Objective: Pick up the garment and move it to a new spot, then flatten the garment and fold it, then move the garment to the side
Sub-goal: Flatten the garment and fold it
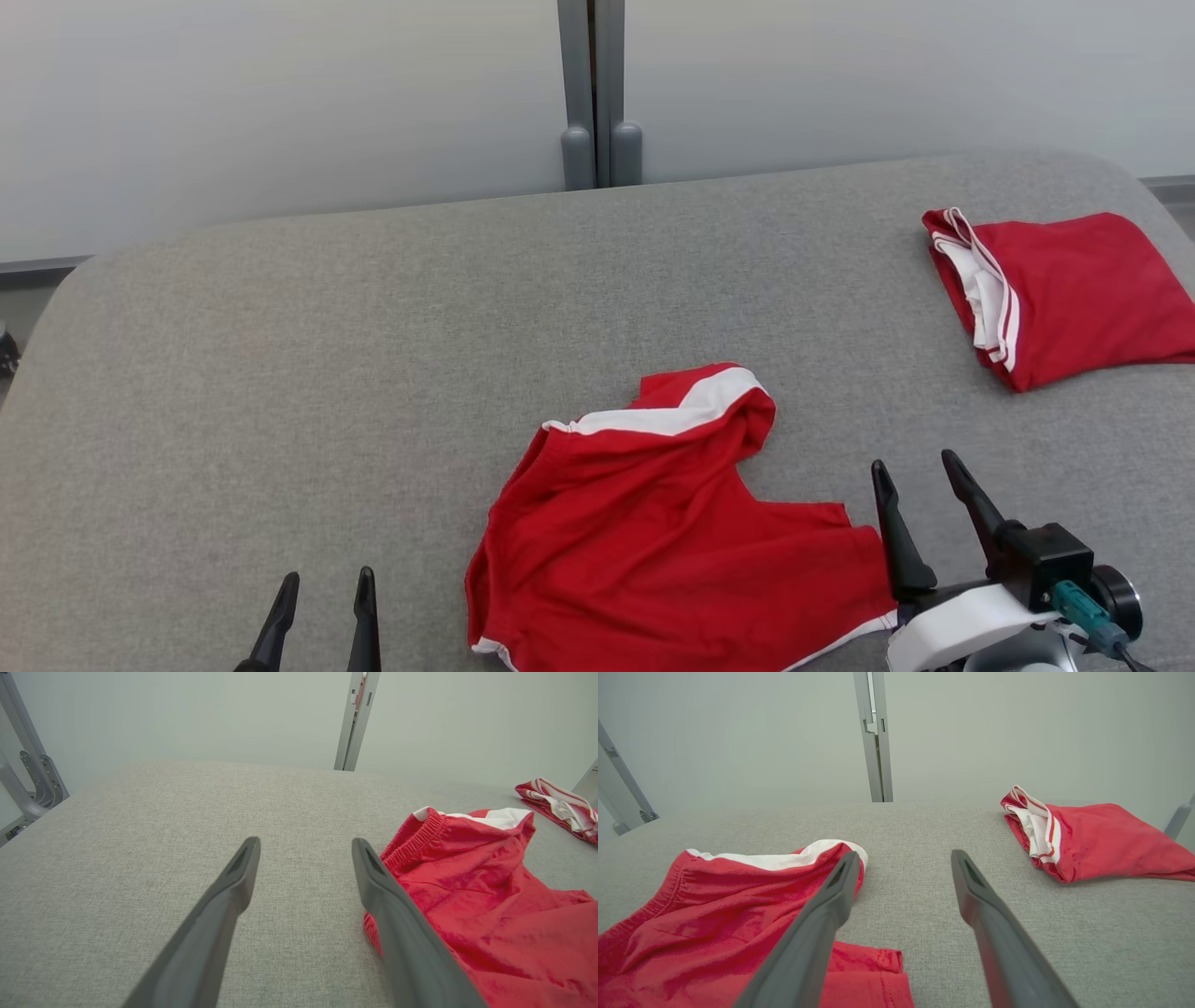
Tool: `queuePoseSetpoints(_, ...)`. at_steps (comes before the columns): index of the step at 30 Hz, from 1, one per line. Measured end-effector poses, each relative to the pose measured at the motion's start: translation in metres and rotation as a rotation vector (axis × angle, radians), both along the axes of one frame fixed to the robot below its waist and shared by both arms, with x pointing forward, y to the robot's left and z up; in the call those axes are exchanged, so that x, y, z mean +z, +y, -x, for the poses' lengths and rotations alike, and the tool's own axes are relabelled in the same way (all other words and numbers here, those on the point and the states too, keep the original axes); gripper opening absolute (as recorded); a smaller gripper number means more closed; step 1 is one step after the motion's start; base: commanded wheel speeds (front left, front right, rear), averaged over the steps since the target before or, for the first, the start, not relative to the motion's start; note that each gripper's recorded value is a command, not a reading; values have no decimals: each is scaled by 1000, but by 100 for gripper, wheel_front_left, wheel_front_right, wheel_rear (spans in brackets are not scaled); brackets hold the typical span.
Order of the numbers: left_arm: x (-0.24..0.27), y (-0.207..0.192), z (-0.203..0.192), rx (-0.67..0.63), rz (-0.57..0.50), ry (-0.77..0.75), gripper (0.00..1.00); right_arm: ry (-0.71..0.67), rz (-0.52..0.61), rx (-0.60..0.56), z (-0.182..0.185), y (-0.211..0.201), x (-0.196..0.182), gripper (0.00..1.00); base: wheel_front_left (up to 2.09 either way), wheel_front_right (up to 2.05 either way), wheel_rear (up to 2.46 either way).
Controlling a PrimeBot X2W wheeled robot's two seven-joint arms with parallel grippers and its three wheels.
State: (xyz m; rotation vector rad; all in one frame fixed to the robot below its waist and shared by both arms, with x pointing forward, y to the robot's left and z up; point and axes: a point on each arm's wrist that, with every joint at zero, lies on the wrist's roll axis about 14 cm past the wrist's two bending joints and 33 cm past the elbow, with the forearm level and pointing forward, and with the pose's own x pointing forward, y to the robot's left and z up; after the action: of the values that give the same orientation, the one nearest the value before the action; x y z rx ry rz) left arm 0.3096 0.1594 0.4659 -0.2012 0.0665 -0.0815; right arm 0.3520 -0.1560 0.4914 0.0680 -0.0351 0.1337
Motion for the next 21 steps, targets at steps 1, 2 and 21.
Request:
queuePoseSetpoints(1,0,1,2,3,-5,-1,100,3,0,5,1,2,-1,100,0,0,0)
queuePoseSetpoints(2,0,3,3,7,-11,-4,100,9,1,11,2,4,-3,100,0,0,0)
queuePoseSetpoints(21,2,4,5,-4,-40,-26,100,20,-11,5,6,2,-6,100,0,0,0)
